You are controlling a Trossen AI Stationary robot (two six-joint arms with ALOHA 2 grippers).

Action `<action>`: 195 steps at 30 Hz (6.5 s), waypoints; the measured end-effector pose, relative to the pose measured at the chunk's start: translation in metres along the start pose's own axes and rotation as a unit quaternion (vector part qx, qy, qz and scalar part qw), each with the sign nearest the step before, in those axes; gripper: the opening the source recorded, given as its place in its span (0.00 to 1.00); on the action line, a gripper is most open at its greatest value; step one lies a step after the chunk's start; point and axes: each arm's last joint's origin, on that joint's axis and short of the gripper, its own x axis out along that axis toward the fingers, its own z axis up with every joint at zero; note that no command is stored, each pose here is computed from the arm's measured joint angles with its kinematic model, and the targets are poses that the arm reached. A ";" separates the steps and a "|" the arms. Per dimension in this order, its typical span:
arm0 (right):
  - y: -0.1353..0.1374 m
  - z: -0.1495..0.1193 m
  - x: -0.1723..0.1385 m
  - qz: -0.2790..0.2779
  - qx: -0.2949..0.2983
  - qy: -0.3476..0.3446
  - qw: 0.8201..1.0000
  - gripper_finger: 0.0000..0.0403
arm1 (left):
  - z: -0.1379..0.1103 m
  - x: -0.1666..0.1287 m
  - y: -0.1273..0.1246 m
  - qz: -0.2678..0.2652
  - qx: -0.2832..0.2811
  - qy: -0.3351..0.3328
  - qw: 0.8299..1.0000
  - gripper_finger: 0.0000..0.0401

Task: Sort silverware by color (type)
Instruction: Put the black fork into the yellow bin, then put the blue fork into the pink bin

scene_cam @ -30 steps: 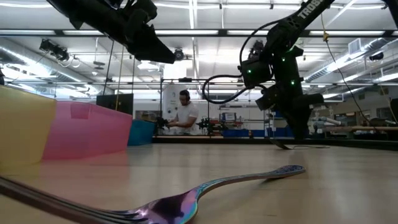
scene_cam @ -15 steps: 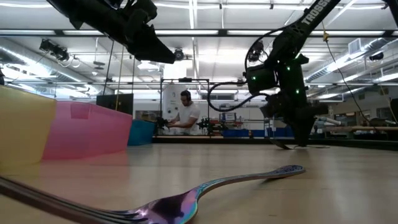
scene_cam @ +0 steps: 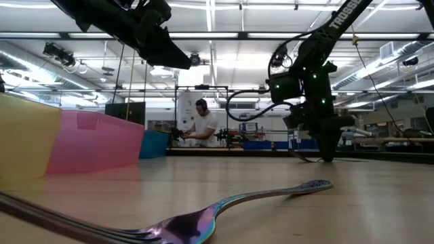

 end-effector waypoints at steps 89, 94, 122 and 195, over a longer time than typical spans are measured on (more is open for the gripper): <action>0.124 0.082 -0.133 -0.219 0.119 -0.553 0.795 0.03 | 0.012 0.039 0.003 0.025 -0.084 -0.155 0.984 0.39; 0.125 0.083 -0.133 -0.193 0.114 -0.559 0.798 0.03 | 0.014 0.038 0.003 0.025 -0.086 -0.168 0.982 0.39; 0.129 0.083 -0.129 -0.147 0.085 -0.553 0.815 0.08 | 0.016 0.032 -0.001 0.020 -0.022 -0.152 0.988 0.01; 0.091 0.071 -0.101 0.101 0.015 -0.429 0.898 0.09 | -0.046 -0.110 -0.135 -0.245 -0.226 0.306 0.892 0.24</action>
